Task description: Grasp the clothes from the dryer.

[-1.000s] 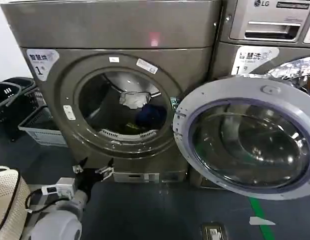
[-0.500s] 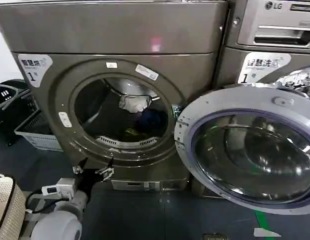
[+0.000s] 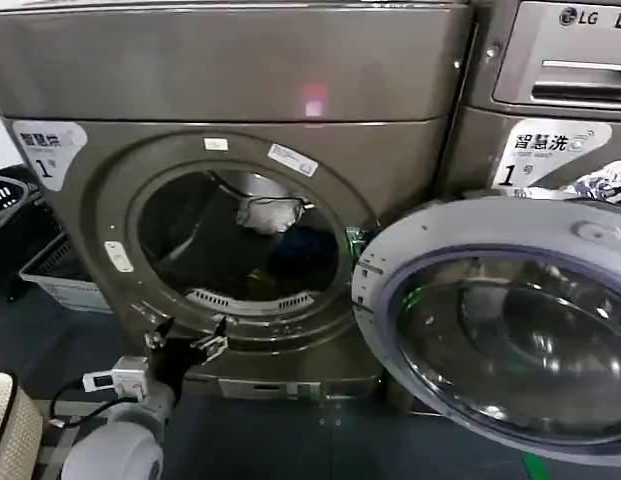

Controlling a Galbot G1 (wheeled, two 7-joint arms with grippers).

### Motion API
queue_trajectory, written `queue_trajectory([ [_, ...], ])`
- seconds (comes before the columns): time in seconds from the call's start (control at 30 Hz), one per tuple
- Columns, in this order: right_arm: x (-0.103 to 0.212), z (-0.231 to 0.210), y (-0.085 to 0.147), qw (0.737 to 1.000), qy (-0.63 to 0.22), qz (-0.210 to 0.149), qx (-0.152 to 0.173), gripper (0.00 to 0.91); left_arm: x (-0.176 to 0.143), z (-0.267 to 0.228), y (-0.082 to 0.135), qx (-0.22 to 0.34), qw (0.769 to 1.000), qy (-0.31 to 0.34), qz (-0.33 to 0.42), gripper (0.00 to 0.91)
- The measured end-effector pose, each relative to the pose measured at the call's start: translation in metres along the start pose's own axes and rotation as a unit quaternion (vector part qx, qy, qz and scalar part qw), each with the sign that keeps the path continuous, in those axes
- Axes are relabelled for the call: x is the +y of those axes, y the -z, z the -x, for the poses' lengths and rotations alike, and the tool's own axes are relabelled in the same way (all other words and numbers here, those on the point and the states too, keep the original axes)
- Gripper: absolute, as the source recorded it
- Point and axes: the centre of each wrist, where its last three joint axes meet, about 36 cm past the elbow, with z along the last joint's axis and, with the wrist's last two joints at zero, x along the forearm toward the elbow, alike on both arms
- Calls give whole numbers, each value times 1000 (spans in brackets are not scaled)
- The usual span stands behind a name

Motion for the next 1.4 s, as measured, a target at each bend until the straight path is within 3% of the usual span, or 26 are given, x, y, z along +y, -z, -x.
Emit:
queue_trajectory([
  [1.4, 4, -3, 0, 1000, 8, -4, -2, 907, -3, 7, 1, -2, 1000, 2, 0, 907],
])
